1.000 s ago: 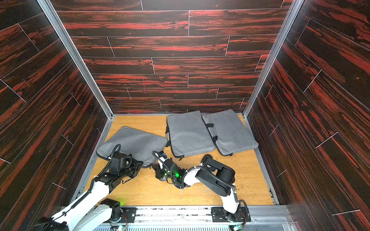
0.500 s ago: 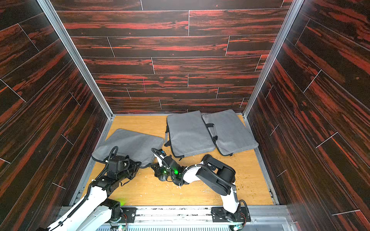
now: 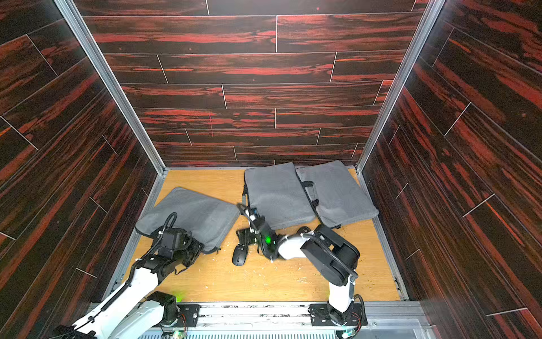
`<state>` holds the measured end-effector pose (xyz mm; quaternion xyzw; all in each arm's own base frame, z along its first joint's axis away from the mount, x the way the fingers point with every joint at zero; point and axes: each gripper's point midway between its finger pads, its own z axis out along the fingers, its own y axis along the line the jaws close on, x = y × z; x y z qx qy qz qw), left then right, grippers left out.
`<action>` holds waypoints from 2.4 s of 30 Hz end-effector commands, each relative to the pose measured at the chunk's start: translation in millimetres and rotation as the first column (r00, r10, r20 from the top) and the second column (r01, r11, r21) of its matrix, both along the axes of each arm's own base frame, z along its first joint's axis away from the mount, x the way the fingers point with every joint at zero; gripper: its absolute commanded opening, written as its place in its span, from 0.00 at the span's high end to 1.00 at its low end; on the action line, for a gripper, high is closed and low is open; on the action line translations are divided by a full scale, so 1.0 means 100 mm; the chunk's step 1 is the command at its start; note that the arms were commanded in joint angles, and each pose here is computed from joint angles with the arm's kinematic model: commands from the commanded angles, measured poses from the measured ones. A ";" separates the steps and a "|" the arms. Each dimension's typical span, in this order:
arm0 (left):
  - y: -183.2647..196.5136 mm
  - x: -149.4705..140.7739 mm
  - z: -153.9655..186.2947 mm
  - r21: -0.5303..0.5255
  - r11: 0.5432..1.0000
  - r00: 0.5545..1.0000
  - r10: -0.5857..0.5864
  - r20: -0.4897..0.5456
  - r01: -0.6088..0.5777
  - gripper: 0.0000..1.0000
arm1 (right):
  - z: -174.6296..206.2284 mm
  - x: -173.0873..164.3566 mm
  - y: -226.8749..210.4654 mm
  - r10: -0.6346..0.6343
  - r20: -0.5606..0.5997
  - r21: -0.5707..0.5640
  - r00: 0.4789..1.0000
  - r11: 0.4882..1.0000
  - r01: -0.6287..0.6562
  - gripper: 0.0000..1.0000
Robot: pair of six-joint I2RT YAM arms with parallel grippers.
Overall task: Put the mouse into the laptop bag
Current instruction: Zip the zipper on the zippered laptop bag, then adjust the zippered laptop bag at the center of the board.
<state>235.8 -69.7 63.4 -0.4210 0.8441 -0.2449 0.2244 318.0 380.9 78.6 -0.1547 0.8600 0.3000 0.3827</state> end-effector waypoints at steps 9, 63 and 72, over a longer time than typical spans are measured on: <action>0.77 -0.29 0.17 0.389 0.914 0.989 0.142 -0.031 -0.119 0.09 | -0.02 0.84 0.55 0.038 0.005 -0.148 0.999 0.988 -0.037 0.20; 1.88 1.23 0.78 0.727 0.626 0.865 0.494 -0.090 -0.282 0.00 | -0.36 -0.44 1.17 0.367 -0.171 0.009 0.914 0.929 -0.371 0.27; 1.99 1.12 1.09 0.728 0.560 0.850 0.524 0.057 -0.394 0.00 | 0.25 0.06 1.03 0.281 -0.006 0.007 0.960 0.960 -0.281 0.21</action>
